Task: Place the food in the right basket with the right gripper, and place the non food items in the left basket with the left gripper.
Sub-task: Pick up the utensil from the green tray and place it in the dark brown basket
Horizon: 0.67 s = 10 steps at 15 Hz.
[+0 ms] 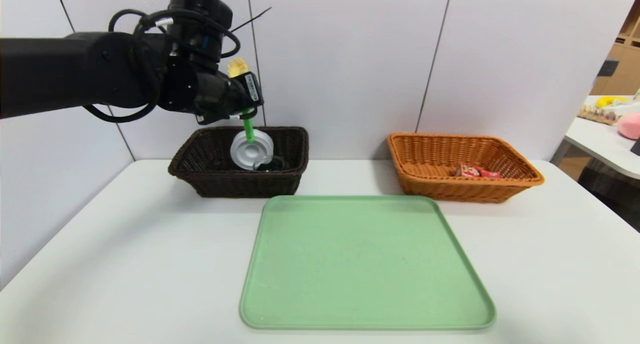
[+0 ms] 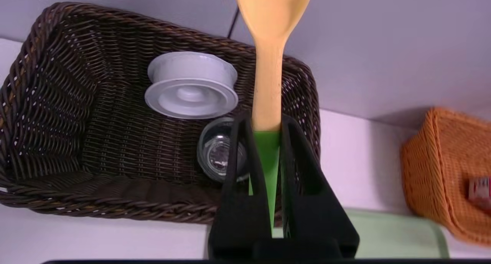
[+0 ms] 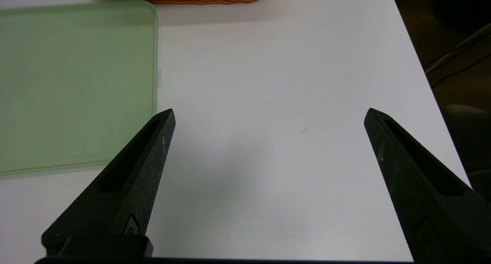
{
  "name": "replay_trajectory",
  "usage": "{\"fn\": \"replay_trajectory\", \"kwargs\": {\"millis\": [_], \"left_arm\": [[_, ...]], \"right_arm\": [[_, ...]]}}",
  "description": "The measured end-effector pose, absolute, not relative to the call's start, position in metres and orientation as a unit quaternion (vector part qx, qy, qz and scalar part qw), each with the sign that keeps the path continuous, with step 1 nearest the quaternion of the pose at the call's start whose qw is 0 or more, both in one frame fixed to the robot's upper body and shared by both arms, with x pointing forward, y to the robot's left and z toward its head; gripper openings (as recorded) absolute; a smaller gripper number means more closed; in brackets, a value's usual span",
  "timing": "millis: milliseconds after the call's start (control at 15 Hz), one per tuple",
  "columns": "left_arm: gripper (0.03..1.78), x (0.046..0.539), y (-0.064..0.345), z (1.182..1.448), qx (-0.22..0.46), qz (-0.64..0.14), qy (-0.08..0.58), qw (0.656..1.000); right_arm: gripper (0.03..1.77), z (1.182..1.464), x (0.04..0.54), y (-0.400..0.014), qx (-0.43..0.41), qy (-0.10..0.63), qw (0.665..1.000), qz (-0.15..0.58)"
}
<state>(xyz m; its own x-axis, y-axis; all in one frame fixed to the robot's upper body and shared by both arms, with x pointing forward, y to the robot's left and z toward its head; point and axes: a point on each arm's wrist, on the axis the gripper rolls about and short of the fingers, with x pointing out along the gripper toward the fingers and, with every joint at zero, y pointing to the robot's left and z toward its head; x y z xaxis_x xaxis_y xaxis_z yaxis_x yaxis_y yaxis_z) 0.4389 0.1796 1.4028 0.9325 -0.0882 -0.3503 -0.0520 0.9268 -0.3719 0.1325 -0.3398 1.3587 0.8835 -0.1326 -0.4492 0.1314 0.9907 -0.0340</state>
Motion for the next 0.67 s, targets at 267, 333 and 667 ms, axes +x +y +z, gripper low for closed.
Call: {"fn": "replay_trajectory", "kwargs": {"millis": [267,333,667], "left_arm": [[0.14,0.451,0.181,1.381,-0.284,0.031,0.154,0.946],[0.14,0.452,0.181,1.374,-0.304,0.039,0.154,0.939],[0.14,0.458,0.184,1.355,-0.349,0.088,0.133,0.924]], "right_arm": [[1.7,1.359,0.133,-0.34,-0.001,0.231,0.971,-0.067],[1.7,1.358,0.133,-0.34,-0.001,0.232,0.97,-0.067],[1.7,1.356,0.131,-0.34,-0.001,0.233,0.97,-0.066]]}}
